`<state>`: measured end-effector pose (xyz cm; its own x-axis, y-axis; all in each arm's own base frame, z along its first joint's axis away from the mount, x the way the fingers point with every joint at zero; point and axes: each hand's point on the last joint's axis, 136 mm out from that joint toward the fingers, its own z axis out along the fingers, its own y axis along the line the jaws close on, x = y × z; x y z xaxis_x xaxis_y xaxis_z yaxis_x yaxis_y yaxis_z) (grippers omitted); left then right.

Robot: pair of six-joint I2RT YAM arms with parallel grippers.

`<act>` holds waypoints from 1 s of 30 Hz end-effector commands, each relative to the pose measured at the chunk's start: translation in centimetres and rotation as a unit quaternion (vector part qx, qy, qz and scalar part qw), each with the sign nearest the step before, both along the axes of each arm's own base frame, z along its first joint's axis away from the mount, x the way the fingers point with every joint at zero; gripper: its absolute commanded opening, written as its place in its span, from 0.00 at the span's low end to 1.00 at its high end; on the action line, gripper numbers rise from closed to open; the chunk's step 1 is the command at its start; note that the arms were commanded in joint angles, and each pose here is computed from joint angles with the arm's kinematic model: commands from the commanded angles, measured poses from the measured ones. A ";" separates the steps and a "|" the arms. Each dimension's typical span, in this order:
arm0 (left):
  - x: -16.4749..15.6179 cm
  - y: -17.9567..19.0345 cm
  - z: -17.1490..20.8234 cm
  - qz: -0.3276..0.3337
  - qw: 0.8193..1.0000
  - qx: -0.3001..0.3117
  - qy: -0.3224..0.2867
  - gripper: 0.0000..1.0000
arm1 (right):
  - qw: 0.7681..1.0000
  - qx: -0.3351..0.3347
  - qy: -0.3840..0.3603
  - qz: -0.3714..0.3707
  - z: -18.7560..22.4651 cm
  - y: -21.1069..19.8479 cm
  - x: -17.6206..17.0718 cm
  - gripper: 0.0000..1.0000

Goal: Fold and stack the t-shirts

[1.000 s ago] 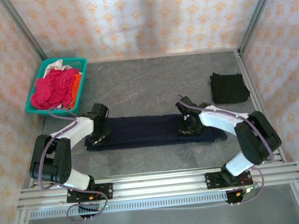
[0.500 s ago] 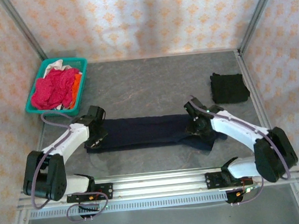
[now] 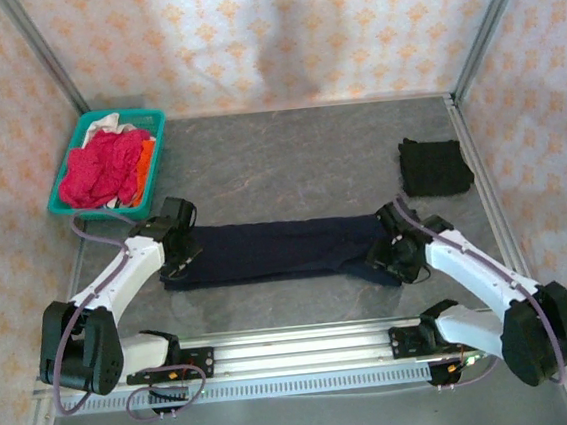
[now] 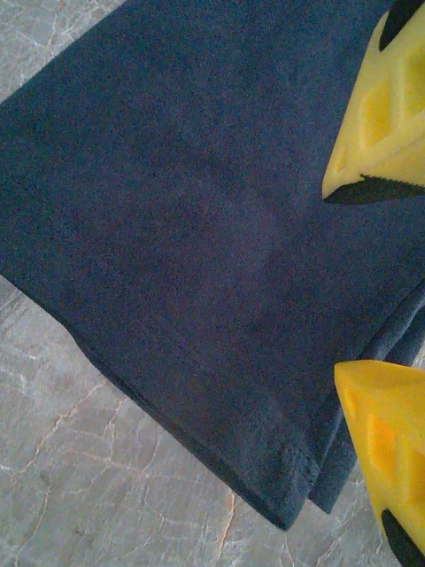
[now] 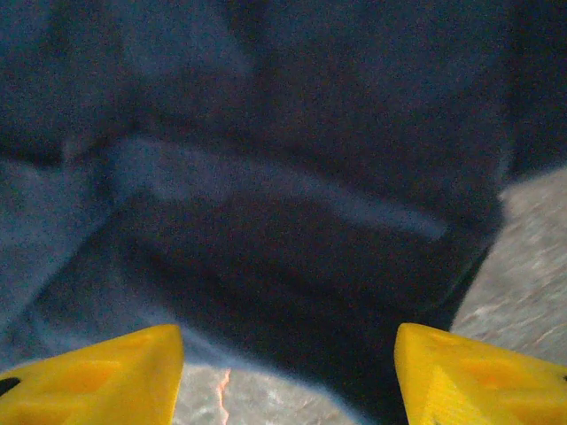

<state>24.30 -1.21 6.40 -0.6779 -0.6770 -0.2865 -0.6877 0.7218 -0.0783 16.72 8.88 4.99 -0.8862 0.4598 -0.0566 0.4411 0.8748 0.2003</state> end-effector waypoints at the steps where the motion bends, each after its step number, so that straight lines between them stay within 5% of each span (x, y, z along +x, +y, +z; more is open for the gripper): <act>1: -0.7 0.8 -0.3 0.004 1.000 0.023 0.012 0.51 | 0.999 0.018 0.028 0.008 -0.8 1.3 -1.2 0.64; 5: -0.6 0.6 -0.6 0.002 1.000 0.020 0.016 0.50 | 0.999 -0.012 0.026 0.023 -0.8 0.8 -0.3 0.50; 10: -0.5 0.8 -0.3 0.001 1.000 0.027 0.015 0.51 | 0.999 -0.027 0.007 0.027 -0.1 0.6 1.0 0.00; 17: -0.4 0.8 0.2 0.002 1.000 0.027 0.005 0.50 | 0.996 -0.068 -0.051 0.030 2.3 -0.8 4.1 0.00; 25: 0.0 0.9 0.6 -0.001 1.000 0.031 0.004 0.50 | 0.991 -0.120 -0.033 0.055 -0.2 -2.4 6.7 0.00; 28: 0.1 0.8 0.4 -0.001 1.000 0.031 0.006 0.50 | 0.987 -0.140 -0.031 0.067 -1.4 -2.8 7.5 0.11; 30: 0.2 0.8 0.4 -0.002 1.000 0.029 0.007 0.50 | 0.986 -0.147 -0.041 0.071 -0.9 -2.9 7.9 0.34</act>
